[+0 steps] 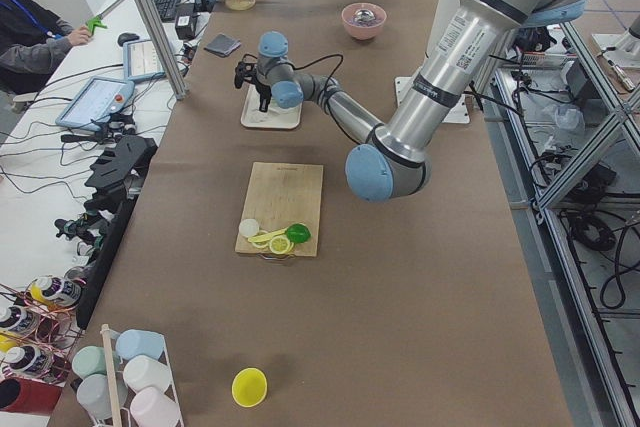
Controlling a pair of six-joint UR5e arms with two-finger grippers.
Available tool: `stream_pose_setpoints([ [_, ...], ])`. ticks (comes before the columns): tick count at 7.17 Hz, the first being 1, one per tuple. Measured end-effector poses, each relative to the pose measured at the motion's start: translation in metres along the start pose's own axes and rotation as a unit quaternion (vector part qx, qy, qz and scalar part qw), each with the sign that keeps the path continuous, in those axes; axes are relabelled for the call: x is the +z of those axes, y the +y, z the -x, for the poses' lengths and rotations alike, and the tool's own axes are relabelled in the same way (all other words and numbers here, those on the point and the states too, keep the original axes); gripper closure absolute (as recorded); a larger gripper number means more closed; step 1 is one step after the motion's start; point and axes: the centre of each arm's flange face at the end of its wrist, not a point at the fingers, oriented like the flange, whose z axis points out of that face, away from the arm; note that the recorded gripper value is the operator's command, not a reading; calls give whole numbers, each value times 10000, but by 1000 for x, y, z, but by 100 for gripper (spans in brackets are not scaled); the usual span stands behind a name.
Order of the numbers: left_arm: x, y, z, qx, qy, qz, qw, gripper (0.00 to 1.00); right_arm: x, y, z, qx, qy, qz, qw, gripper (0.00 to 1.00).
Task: Stack pink bowl on green and place spoon
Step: 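Carry the white spoon with the left gripper over the pink bowl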
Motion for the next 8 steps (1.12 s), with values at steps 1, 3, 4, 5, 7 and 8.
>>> stream_pose_setpoints([
  [1,9,-1,-41,-139,58,-62,9999,100,0,7,-9,-36,11,7,10000,0],
  [3,22,1,-106,-348,112,-317,9988,100,-1,17,-18,-19,22,5,10000,0],
  [4,32,6,-123,-386,75,-386,9985,100,-2,18,-19,-14,25,-4,10000,0],
  [5,43,16,-134,-368,11,-510,9980,100,-2,19,-19,-13,26,-6,10000,0],
  [7,55,30,-142,-325,-59,-632,9975,100,-2,19,-19,-16,27,-15,10000,0],
  [8,56,32,-144,-314,-60,-642,9974,100,-2,19,-19,-16,27,-17,10000,0],
])
